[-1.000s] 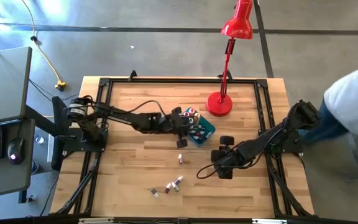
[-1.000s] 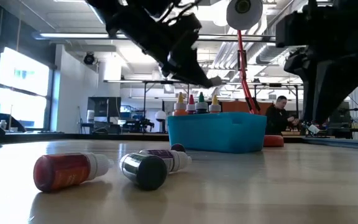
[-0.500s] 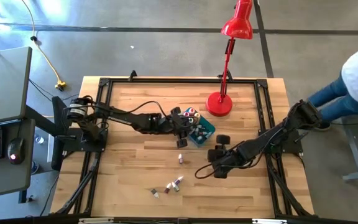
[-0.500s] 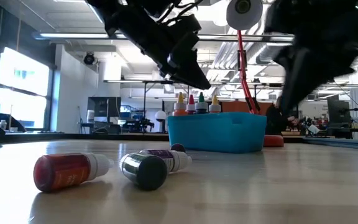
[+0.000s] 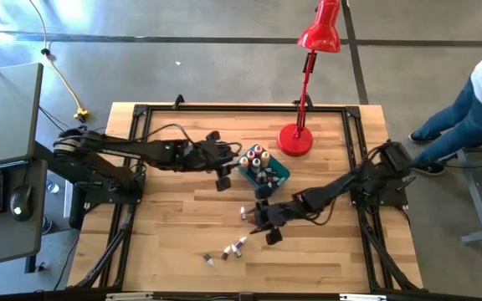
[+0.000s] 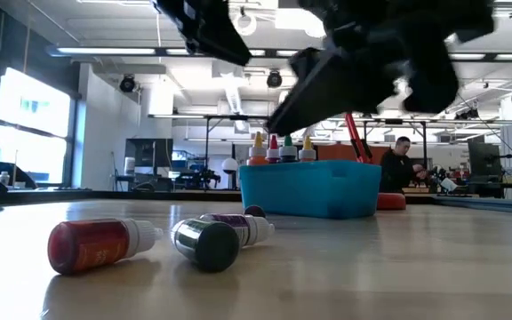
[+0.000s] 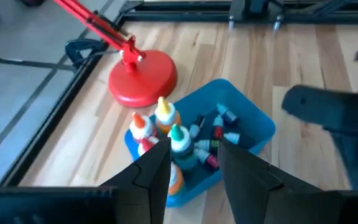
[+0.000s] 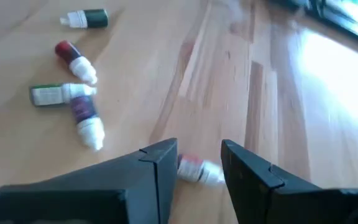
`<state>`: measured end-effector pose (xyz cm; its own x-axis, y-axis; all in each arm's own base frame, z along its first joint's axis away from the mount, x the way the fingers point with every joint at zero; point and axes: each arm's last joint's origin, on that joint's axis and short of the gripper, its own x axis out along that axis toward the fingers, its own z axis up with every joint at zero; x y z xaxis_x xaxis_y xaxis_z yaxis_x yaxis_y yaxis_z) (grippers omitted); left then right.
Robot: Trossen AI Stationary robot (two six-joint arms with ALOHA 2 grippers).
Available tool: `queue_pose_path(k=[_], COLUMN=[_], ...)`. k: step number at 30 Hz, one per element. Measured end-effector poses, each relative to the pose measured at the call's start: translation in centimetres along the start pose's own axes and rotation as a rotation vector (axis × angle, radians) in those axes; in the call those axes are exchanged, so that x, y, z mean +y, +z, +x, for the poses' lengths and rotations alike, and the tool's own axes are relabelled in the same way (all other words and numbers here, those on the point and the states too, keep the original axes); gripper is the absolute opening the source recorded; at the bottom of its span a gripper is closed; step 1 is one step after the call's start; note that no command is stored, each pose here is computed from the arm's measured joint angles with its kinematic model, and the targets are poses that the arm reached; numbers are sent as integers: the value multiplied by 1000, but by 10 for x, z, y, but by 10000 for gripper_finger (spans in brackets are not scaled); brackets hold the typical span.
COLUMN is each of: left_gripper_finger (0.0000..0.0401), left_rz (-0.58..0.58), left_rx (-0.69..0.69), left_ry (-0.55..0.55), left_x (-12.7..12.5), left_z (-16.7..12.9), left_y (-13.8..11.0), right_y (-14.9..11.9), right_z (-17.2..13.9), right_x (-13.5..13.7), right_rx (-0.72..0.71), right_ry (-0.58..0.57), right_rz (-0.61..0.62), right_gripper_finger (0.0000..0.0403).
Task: Pick & Place food coloring
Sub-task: Put the small food coloring bottle into the blue container
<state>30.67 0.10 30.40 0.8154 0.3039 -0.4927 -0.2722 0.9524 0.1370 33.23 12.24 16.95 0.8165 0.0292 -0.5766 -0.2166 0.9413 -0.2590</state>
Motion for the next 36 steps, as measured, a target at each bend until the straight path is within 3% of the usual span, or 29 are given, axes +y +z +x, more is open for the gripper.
queue_pose_path(k=[3,6,11,15,20,27,31,36], left_gripper_finger=[131,131,131,131,131,131,131,131], left_rz=[-1,6,13,30,-29,-32,-34,-29], left_rx=[-4,28,104,189,208,205,211,225], left_ry=[2,6,1,-2,52,126,122,121], left_x=[5,10,11,11,13,15,15,15], left_z=[-15,-26,-30,-32,-32,-32,-33,-33], left_y=[2,0,-7,-16,-18,-18,-19,-20], right_y=[-2,-3,-3,-1,0,-12,-4,3], right_z=[12,18,21,22,27,59,59,60], right_x=[-9,-21,-42,-51,-58,-53,-57,-66], right_rx=[-42,-96,-172,-175,-172,-76,-14,66], right_ry=[39,148,280,279,287,356,380,409], right_rz=[-112,-195,-191,-232,-228,-287,-350,-344], right_gripper_finger=[119,119,119,119,119,119,119,119])
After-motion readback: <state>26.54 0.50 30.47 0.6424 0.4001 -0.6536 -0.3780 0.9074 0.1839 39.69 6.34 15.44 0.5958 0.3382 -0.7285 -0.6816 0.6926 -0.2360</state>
